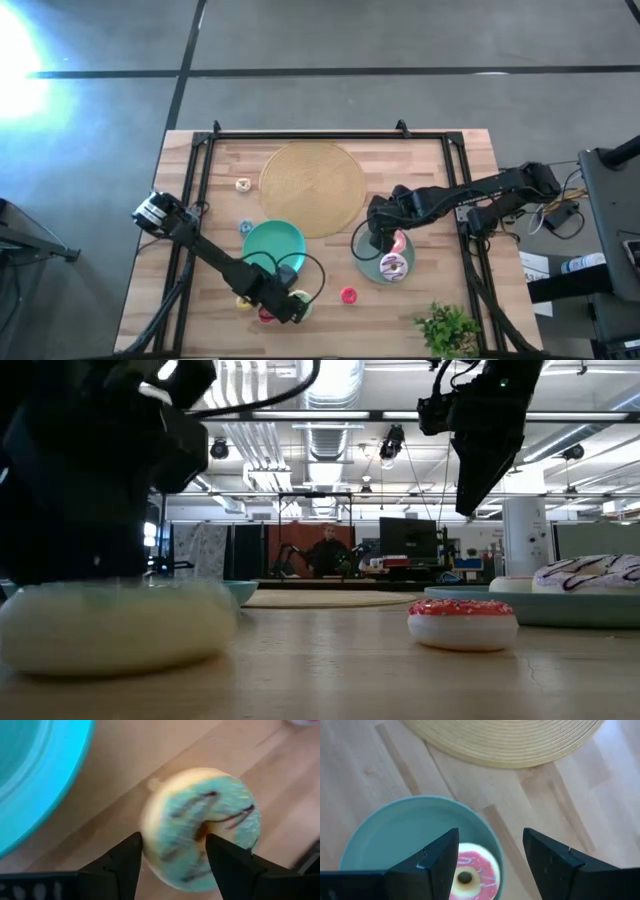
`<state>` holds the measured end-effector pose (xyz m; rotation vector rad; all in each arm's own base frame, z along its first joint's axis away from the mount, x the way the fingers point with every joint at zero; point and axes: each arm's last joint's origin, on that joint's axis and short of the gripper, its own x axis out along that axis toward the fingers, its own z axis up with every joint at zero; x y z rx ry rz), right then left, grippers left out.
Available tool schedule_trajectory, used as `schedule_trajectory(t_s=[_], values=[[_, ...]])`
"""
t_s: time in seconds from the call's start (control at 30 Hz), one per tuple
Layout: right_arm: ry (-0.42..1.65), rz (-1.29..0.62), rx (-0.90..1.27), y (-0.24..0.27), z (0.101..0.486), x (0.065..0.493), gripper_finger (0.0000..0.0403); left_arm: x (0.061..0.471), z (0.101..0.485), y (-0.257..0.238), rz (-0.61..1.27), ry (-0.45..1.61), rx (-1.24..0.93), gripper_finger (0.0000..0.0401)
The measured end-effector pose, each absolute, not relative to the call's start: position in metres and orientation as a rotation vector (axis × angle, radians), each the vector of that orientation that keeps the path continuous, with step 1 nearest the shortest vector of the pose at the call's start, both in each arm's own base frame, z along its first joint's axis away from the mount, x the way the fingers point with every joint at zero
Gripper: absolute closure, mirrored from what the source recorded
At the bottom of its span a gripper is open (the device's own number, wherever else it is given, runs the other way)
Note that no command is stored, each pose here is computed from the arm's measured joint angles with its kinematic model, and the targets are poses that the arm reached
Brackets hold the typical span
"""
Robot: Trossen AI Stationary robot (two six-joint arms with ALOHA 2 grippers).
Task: Pick & Place donuts
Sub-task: Put the big green donut on the blue plate
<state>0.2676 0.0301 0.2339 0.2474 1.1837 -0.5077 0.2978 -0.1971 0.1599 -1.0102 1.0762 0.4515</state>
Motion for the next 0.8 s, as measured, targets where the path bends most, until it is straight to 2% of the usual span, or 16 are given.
schedule_trajectory(t_s=[0.17, 0.47, 0.6, 0.8], values=[[1.181, -0.507, 0.247, 0.030, 0.234, 0.268, 0.0188, 0.299, 0.153, -0.198, 0.455, 1.088, -1.002, 0.0249], [1.119, -0.473, 0.249, 0.029, 0.252, 0.258, 0.0188, 0.309, 0.167, -0.190, 0.415, 1.000, -0.947, 0.0384], [1.032, -0.487, 0.252, 0.026, 0.269, 0.245, 0.0188, 0.323, 0.177, -0.179, 0.395, 0.949, -0.897, 0.0393], [0.912, -0.543, 0.320, 0.020, 0.284, 0.215, 0.0188, 0.355, 0.192, -0.137, 0.347, 0.850, -0.774, 0.0395]])
